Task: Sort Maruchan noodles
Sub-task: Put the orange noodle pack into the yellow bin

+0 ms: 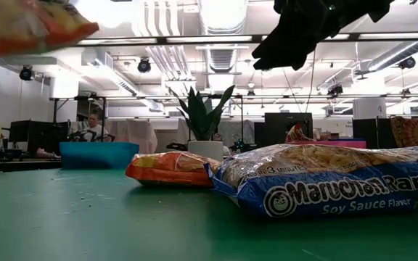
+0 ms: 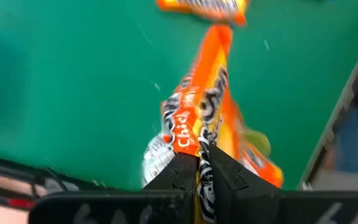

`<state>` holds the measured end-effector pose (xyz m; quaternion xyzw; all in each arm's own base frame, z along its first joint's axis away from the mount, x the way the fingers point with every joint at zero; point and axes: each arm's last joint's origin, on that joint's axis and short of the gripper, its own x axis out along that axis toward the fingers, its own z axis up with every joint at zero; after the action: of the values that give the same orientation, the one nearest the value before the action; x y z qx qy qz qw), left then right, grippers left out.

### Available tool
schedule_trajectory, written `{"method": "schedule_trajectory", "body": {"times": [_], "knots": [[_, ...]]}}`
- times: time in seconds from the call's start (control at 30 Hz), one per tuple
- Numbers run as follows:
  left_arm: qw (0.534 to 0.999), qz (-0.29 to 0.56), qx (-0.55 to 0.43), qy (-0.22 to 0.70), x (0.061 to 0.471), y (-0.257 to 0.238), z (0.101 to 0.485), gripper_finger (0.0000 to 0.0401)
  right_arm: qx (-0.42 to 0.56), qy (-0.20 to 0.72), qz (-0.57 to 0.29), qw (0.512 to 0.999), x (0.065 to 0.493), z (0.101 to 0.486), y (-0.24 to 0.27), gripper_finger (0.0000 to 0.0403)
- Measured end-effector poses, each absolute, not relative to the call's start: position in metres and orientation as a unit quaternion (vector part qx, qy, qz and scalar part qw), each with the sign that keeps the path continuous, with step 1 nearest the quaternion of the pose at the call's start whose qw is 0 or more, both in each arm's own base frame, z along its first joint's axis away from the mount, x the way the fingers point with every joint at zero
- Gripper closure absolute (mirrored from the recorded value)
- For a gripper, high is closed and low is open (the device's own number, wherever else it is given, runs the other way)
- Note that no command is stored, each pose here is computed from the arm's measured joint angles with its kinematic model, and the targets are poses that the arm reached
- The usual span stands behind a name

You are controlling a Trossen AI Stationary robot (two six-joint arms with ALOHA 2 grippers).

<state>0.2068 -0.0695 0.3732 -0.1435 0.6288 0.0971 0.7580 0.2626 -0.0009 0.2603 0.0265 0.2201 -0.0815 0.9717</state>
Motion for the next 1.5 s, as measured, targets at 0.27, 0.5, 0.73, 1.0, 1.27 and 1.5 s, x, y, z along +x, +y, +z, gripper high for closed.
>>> {"method": "schedule_trajectory", "body": {"times": [0.27,0.5,0.73,1.0,1.27,1.5], "knots": [[0.711,0.110,-0.142,0.680,0.221,-0.079,0.344,0.0401,0.026,0.226,-0.080,0.970,0.263,0.258,-0.001,0.0165],[0.708,0.110,-0.139,0.684,0.223,-0.081,0.342,0.0401,0.027,0.225,-0.081,0.971,0.263,0.259,-0.001,0.0165],[0.689,0.109,-0.133,0.704,0.201,-0.079,0.326,0.0401,0.027,0.225,-0.081,0.971,0.263,0.259,-0.001,0.0165],[0.679,0.120,-0.136,0.711,0.176,-0.072,0.314,0.0401,0.028,0.222,-0.081,0.971,0.263,0.259,-0.001,0.0165],[0.702,0.105,-0.125,0.693,0.157,-0.065,0.320,0.0401,0.032,0.222,-0.082,0.971,0.263,0.259,-0.001,0.0165],[0.648,0.077,-0.125,0.747,0.158,-0.071,0.295,0.0401,0.032,0.222,-0.082,0.971,0.263,0.259,-0.001,0.0165]]}}
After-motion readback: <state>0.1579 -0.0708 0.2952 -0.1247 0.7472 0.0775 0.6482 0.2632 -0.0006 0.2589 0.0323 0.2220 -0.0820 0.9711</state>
